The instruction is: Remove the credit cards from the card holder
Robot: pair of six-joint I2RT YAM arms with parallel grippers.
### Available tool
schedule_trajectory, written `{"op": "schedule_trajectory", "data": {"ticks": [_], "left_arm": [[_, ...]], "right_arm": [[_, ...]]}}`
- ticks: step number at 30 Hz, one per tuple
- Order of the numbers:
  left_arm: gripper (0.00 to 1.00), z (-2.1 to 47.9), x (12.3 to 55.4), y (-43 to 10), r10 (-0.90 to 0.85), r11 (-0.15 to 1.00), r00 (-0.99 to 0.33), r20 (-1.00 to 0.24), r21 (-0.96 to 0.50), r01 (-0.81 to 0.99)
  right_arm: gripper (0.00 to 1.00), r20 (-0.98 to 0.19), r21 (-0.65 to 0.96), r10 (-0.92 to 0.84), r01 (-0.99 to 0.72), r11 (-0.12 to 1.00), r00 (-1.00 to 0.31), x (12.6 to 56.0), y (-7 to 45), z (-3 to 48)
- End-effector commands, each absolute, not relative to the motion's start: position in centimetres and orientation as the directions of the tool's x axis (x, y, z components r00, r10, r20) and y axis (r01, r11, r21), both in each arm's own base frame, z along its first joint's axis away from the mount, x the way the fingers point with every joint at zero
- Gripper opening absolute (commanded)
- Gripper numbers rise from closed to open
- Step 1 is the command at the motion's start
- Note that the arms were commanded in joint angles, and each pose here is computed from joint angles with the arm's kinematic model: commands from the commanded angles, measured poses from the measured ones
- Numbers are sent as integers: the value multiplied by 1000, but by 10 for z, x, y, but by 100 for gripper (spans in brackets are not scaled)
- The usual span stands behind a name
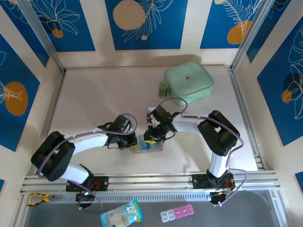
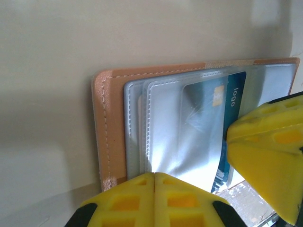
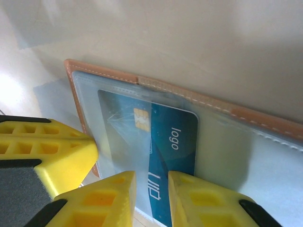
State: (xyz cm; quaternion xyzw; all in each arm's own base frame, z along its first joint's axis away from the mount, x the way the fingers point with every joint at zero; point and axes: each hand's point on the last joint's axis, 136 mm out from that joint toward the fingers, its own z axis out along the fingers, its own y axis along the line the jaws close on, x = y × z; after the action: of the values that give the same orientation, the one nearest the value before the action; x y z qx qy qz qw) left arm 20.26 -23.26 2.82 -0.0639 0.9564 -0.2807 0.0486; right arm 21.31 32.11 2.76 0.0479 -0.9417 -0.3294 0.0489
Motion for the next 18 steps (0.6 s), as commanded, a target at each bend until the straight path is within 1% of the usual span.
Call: {"op": "schedule_trajectory", "data": {"ticks": [1,5,11,18], "left_arm": [[2,37,206,-228,-140,846,-987,-79,-527,-78],[3,44,208,-231,-139,838,-986,-88,-542,-69],[3,51,209,-239,-137,818,-987,-87,-572,-63],[2,47,209,-251,-120,809,-990,-70,-585,-57]], "right_arm": [[26,45,602,-120,-69,795,-992,214,314,32],[26,48,618,-122,-67,783,-991,213,317,35],[26,18,647,-111,-73,759,-994,214,316,51],[26,30,661,-89,-47,749,-996,216,309,53]]}}
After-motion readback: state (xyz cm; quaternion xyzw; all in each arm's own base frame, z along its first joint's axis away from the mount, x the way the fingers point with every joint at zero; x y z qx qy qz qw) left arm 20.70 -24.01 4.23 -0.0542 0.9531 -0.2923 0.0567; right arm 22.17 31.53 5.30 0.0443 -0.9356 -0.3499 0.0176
